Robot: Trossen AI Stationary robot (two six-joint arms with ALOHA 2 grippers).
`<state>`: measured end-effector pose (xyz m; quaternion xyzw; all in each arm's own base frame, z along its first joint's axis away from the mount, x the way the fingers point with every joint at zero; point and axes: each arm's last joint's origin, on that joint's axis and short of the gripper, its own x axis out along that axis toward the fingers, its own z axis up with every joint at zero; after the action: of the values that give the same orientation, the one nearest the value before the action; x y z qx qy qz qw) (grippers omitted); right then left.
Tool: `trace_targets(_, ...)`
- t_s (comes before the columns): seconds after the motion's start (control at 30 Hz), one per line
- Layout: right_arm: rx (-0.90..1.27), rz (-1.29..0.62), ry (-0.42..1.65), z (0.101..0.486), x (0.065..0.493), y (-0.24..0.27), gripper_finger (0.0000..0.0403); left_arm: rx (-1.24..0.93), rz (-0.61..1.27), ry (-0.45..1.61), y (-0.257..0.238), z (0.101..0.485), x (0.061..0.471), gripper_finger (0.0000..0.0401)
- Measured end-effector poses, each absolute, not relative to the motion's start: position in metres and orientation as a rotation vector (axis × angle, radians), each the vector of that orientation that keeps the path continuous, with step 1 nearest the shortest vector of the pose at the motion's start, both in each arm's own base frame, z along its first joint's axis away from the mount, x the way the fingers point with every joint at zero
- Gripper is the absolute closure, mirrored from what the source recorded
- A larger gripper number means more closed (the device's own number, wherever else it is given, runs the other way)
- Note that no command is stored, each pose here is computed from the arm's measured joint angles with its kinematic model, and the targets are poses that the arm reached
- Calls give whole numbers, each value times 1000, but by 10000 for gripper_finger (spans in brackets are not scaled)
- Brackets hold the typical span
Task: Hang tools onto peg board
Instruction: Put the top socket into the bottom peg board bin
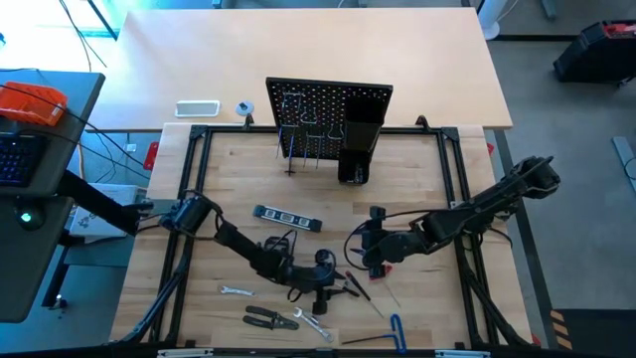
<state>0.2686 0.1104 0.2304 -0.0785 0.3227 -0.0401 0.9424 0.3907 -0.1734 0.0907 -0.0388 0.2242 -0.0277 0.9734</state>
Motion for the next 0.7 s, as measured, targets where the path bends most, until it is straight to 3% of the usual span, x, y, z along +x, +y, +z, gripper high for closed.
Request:
trace_targets(0.33, -168, -83, 657, 230, 269, 110, 210, -95, -29, 460, -173, 90, 394, 233)
trace_targets(0.7, -166, -84, 656, 230, 269, 110, 210, -100, -47, 482, -174, 82, 405, 269)
